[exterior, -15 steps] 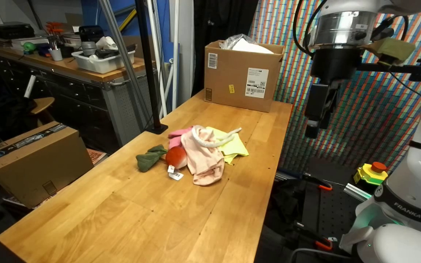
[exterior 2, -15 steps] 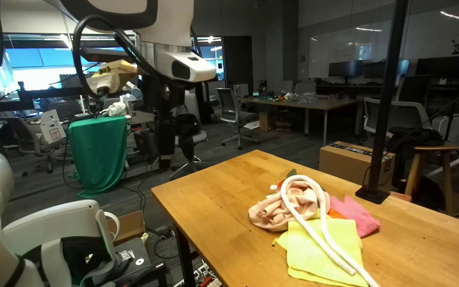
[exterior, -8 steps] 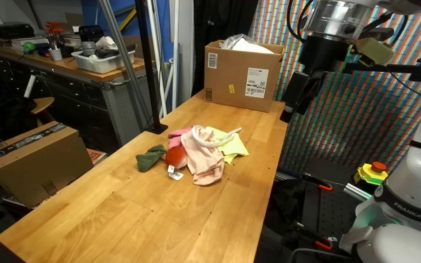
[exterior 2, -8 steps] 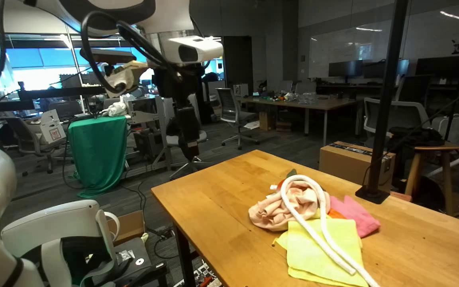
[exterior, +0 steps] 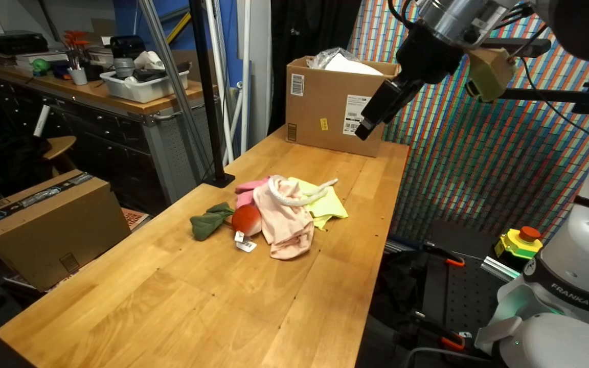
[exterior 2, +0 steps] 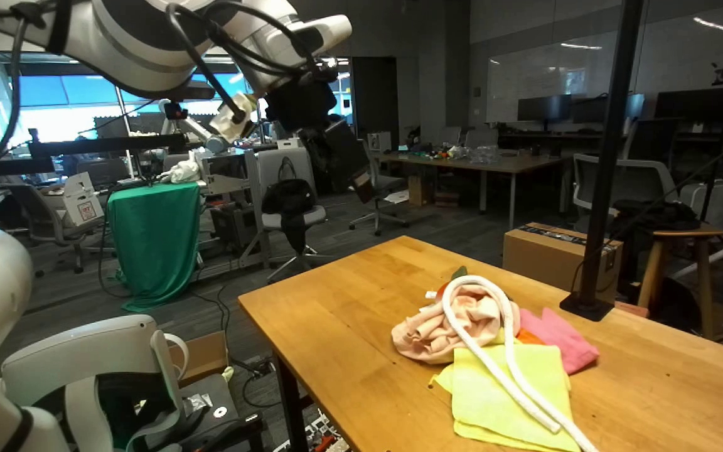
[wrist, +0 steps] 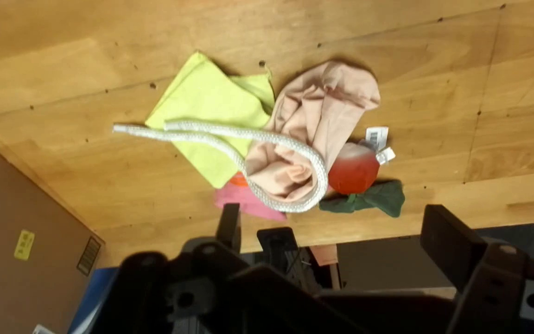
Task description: Separate the clothes, rope and plush toy on the table
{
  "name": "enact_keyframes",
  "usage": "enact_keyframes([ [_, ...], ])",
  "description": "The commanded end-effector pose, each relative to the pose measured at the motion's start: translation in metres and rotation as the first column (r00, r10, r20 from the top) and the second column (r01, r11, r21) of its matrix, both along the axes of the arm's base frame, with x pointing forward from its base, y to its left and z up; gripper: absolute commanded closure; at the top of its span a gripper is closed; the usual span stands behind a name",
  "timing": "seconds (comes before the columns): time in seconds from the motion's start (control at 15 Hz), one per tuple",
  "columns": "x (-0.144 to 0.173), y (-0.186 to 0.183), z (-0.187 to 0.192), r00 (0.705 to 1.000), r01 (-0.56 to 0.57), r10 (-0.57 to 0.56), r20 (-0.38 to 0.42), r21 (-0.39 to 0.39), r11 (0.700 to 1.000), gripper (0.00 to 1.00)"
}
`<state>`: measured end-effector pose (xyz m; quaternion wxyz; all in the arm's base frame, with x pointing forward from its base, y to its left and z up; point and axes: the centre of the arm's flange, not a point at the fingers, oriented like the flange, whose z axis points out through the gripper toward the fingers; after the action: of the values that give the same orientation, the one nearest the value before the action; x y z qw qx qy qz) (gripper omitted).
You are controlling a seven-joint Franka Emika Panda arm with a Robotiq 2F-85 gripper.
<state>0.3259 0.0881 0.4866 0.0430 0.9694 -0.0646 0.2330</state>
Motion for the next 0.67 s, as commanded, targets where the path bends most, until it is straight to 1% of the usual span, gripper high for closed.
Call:
enact_keyframes([
  [0.0,0.002,0.001,-0.023,0.986,-0.016,0.034,0.166,-0.105,0.994,0.0],
  [0.13,0.011,0.004,-0.025,0.98,-0.032,0.054,0.193,-0.118,0.993,0.0],
  [0.27,0.02,0.006,-0.032,0.979,-0.034,0.058,0.197,-0.119,0.992,0.0],
  [0.47,0.031,0.008,-0.045,0.984,-0.022,0.039,0.175,-0.097,0.995,0.0],
  [0.6,0.036,0.009,-0.054,0.986,-0.035,0.048,0.159,-0.085,0.996,0.0],
])
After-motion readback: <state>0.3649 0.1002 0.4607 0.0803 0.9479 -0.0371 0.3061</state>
